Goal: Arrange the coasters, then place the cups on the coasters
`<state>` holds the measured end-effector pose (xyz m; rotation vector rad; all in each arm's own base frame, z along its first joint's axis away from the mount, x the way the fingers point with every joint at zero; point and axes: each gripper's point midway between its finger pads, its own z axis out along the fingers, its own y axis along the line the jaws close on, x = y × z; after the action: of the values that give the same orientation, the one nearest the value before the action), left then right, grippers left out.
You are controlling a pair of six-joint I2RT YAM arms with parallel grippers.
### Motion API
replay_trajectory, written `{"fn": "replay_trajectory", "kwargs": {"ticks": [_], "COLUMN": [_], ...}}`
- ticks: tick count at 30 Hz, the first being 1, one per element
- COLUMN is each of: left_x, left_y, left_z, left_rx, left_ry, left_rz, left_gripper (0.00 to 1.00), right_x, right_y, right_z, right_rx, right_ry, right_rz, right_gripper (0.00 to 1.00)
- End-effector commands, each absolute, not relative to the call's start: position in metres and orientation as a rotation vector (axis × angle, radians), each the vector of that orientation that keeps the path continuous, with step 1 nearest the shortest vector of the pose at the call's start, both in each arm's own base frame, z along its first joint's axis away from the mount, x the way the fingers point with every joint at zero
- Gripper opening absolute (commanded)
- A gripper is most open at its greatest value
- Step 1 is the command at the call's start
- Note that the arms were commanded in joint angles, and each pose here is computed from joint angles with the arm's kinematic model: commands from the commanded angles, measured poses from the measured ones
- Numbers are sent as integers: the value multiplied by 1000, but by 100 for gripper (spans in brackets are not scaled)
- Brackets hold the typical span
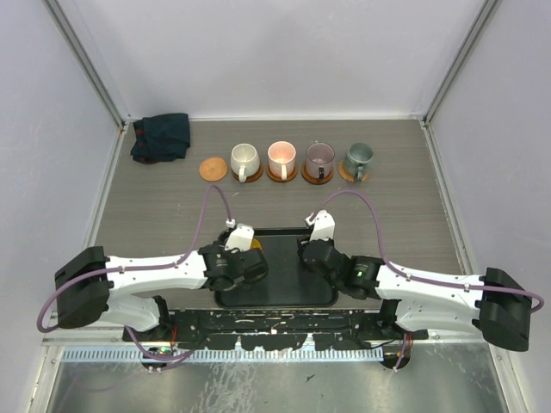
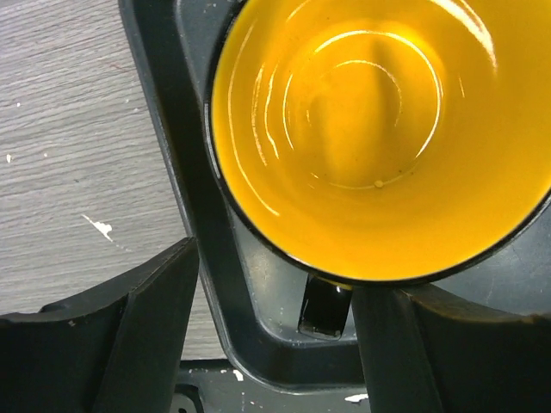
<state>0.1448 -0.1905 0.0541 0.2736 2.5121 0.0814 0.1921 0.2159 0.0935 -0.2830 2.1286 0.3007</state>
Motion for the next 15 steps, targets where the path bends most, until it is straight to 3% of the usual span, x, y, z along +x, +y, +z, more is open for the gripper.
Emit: {"fn": "replay_trajectory", "kwargs": {"ticks": [1, 15], "left_x": [157, 184], "left_y": [-210, -221], "left_z": [59, 61], "left_rx": [301, 249], "left_ry": [2489, 2422], "left_rz": [7, -21], "left_gripper": [68, 61], "right_x": [205, 204], "right_y": [230, 239], "right_z": [122, 120], "right_rx": [-234, -247], "right_ry": [2056, 2072], "right_rz": [344, 371], "right_gripper": [51, 51]}}
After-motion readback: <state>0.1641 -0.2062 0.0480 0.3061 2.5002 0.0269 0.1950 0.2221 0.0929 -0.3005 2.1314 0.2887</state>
